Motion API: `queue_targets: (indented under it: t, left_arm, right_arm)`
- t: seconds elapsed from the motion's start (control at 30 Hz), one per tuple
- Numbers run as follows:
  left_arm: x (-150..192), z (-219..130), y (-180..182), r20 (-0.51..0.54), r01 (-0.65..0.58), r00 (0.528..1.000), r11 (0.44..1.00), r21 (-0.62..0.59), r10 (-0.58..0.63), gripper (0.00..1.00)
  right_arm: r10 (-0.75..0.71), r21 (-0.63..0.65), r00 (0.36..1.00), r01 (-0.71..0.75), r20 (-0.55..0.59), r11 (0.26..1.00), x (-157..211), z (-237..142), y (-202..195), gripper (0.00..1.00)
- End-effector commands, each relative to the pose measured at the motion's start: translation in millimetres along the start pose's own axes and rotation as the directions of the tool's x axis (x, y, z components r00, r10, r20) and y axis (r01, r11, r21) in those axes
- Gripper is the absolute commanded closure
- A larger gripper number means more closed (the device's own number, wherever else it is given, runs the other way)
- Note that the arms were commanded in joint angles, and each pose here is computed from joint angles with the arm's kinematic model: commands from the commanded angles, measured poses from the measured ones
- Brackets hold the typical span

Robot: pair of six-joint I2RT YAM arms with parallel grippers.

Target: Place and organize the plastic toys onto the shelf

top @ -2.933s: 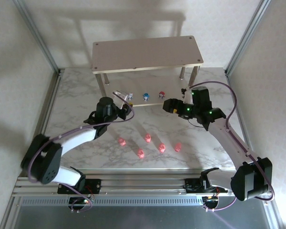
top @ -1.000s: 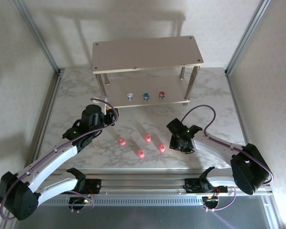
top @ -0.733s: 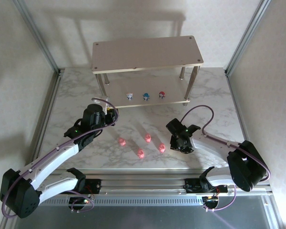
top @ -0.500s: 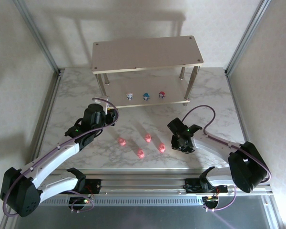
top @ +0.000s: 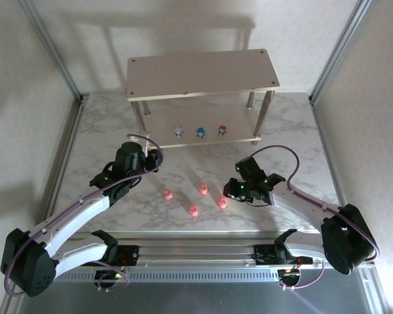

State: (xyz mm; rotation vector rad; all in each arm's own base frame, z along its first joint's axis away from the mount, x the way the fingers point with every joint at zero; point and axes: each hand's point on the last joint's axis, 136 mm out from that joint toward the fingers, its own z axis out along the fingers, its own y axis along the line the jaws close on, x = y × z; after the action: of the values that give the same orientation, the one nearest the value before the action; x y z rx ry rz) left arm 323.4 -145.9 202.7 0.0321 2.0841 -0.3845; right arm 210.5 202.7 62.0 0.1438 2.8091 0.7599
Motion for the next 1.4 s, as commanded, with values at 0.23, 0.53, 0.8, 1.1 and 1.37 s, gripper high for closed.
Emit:
queue_targets:
  t: [0.23, 0.53, 0.8, 1.1, 1.37]
  left_arm:
    - [-1.1, -3.2, 6.3, 0.016, 0.002, 1.000, 1.000, -0.016, -0.002, 0.58]
    - [-1.4, -2.2, 7.3, 0.017, 0.003, 1.000, 1.000, -0.019, -0.002, 0.59]
    - [-1.2, -2.1, 6.7, 0.016, 0.004, 1.000, 1.000, -0.015, -0.004, 0.59]
    - [0.2, -2.6, 6.8, 0.017, 0.011, 1.000, 1.000, -0.011, -0.011, 0.59]
    - [2.0, -3.1, 7.5, 0.015, 0.015, 1.000, 1.000, -0.012, -0.015, 0.59]
  right_arm:
    - [0.058, -0.022, 0.994, -0.060, -0.094, 0.998, 7.4, 34.2, -16.1, 0.80]
    - [0.067, 0.104, 0.996, -0.061, -0.056, 0.993, 3.1, 24.4, -37.9, 0.66]
    - [0.056, 0.176, 0.998, -0.057, 0.010, 0.983, -4.9, 4.7, -48.0, 0.48]
    - [0.029, 0.177, 0.997, -0.042, 0.076, 0.983, -11.3, -22.8, -40.9, 0.45]
    - [-0.045, 0.158, 0.998, 0.038, 0.042, 0.987, -0.6, -27.9, -16.9, 0.75]
